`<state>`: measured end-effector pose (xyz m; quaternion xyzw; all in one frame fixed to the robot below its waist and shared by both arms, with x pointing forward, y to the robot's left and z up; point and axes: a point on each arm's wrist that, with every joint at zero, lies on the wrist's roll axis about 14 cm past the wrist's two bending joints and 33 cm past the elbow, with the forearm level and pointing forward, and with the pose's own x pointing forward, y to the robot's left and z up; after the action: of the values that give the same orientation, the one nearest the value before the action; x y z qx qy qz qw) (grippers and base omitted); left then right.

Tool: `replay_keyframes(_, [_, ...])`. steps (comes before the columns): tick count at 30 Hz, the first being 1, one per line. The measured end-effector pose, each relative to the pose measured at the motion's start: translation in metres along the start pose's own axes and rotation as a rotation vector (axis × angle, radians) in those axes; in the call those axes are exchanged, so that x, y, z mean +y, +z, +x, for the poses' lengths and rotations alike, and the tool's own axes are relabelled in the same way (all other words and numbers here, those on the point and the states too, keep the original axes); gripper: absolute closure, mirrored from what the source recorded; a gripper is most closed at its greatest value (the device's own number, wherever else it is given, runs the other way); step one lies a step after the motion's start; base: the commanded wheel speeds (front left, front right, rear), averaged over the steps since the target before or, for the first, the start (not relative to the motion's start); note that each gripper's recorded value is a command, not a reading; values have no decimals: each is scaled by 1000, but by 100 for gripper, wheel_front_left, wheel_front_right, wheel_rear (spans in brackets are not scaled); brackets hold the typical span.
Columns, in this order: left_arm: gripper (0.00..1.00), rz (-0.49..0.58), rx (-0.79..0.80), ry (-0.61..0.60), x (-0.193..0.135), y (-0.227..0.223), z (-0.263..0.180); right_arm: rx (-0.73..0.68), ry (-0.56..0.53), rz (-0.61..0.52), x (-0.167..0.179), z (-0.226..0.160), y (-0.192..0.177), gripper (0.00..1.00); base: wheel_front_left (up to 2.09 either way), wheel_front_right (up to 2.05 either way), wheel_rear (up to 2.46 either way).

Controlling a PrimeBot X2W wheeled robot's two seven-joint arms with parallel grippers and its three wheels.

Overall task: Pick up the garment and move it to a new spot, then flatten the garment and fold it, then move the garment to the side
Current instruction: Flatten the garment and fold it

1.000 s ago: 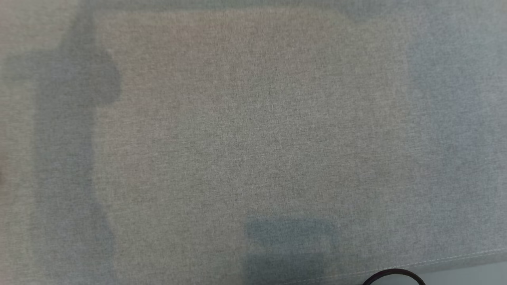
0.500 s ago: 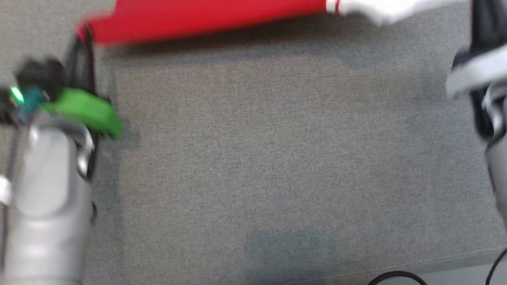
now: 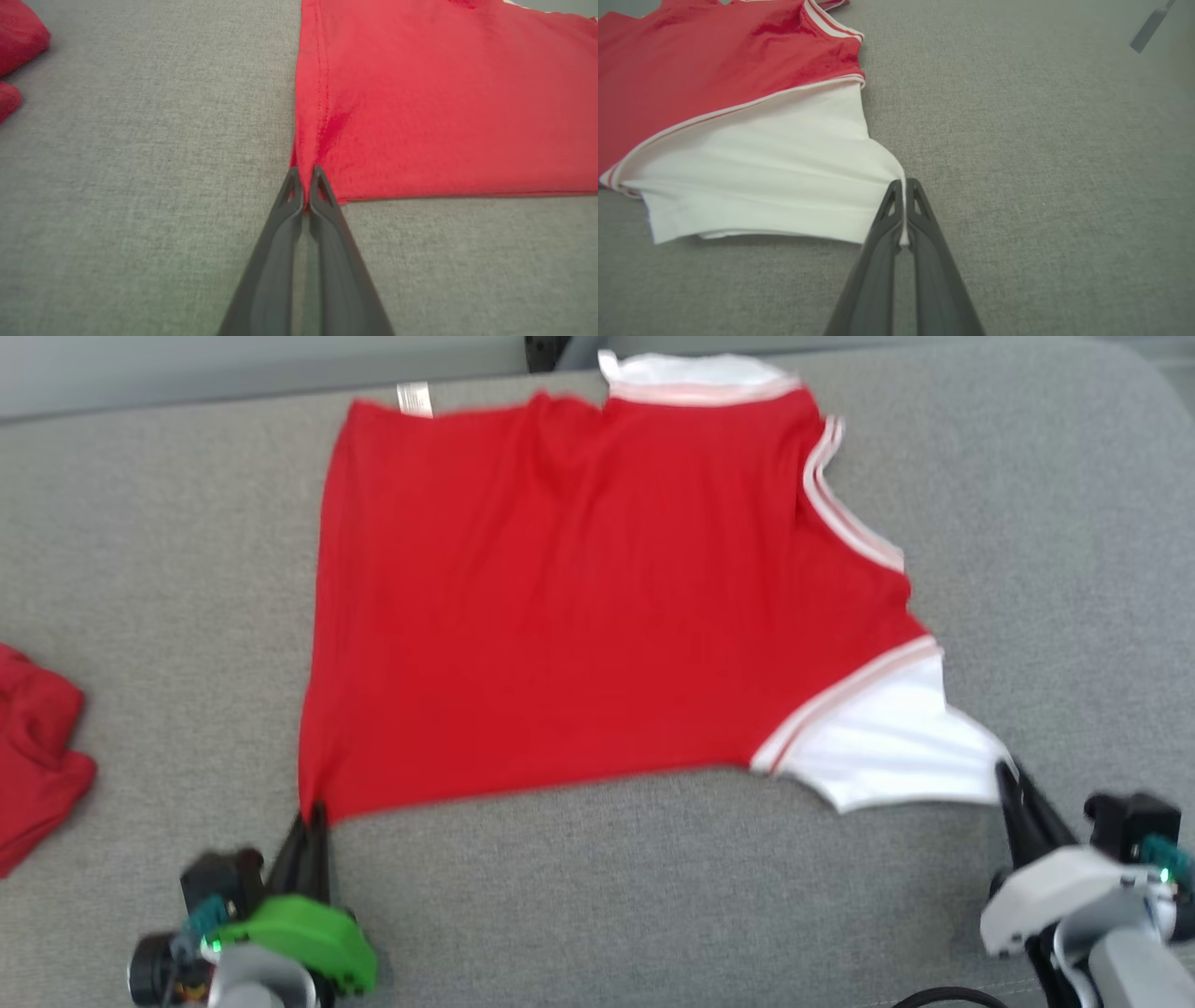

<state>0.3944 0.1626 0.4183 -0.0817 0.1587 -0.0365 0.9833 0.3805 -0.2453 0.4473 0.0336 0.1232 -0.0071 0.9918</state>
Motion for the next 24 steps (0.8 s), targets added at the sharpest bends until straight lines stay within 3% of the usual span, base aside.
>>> replay_keyframes(15, [100, -36, 55, 80, 17, -44, -100, 137, -30, 75, 7, -99, -67, 100, 0, 0, 0])
replay_keyframes(24, [100, -51, 45, 99, 21, -46, -111, 99, -14, 69, 11, -99, -56, 100, 0, 0, 0])
